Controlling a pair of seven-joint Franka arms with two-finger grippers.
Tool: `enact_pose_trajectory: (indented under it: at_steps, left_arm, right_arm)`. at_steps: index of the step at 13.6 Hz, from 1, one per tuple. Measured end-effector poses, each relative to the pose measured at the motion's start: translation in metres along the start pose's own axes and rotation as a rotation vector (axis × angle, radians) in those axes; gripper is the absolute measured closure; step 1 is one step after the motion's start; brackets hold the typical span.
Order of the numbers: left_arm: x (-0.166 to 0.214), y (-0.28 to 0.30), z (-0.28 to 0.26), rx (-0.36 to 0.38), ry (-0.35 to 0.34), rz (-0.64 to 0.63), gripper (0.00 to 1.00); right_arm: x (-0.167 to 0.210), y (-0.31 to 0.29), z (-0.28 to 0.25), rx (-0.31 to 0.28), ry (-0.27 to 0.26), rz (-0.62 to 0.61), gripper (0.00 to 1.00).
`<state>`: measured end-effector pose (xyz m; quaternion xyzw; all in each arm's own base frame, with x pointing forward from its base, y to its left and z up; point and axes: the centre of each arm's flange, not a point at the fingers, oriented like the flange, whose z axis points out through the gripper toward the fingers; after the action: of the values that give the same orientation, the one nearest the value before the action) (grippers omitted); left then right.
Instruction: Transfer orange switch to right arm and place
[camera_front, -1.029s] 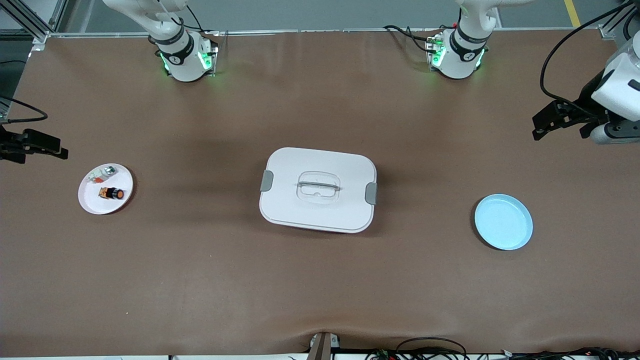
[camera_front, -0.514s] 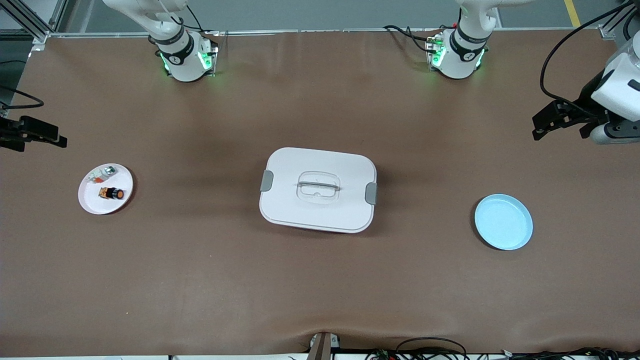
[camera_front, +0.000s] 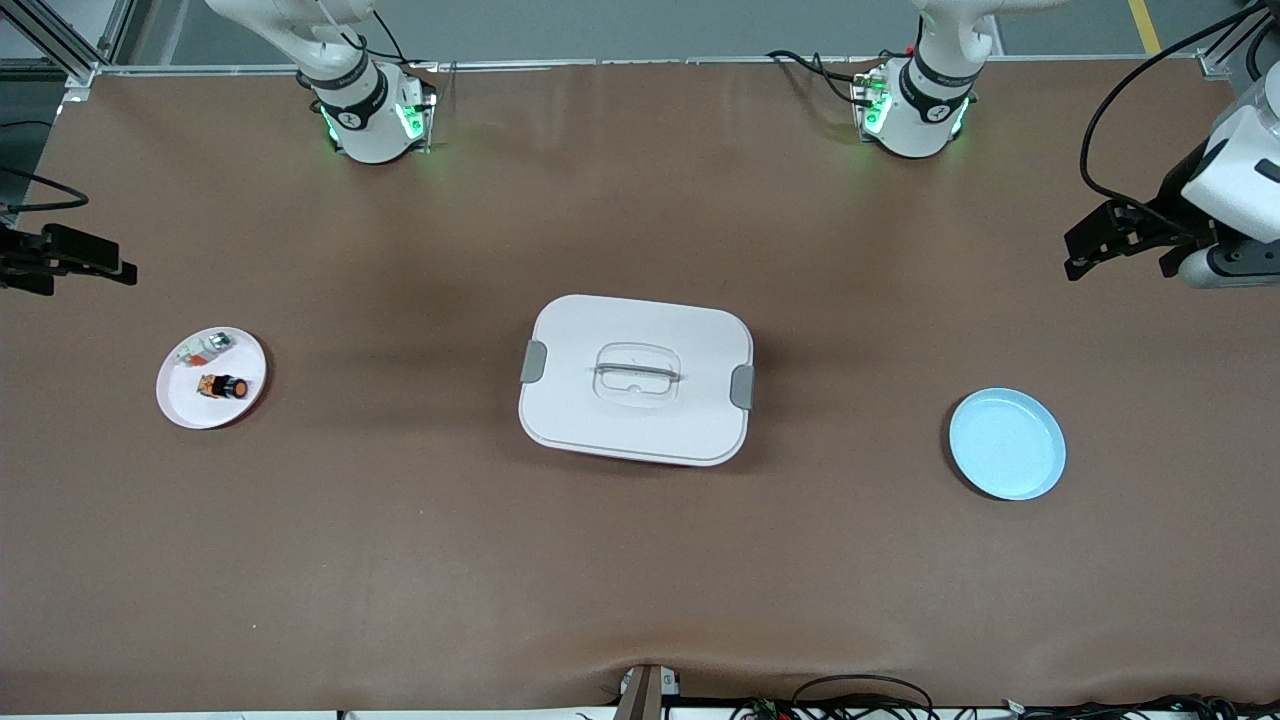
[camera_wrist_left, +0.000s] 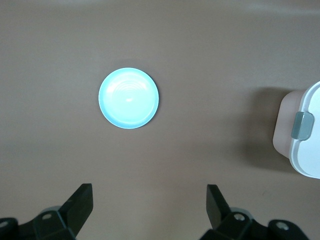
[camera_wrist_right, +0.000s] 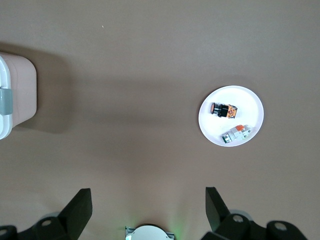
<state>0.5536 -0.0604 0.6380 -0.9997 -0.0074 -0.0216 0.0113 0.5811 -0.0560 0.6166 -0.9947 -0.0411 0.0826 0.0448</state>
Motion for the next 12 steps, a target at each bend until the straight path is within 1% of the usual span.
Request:
enact_pose_trajectory:
  at_steps: [4, 7, 9, 12]
  left_arm:
    - [0.0, 0.0, 0.0, 0.0, 0.0, 0.002, 0.0]
    - [0.0, -0.001, 0.0, 0.0, 0.0, 0.002, 0.0]
    - [0.0, -0.001, 0.0, 0.0, 0.0, 0.001, 0.0]
    - [0.0, -0.002, 0.0, 0.0, 0.002, 0.0, 0.0]
  right_arm:
    - [0.0, -0.003, 0.0, -0.004, 0.0, -0.015, 0.0]
    - [-0.001, -0.02, -0.005, -0.052, 0.004, -0.046, 0.0]
    - [-0.005, -0.027, -0.012, -0.064, 0.019, -0.058, 0.0]
    - [-0.014, -0.022, -0.017, -0.067, 0.05, -0.047, 0.0]
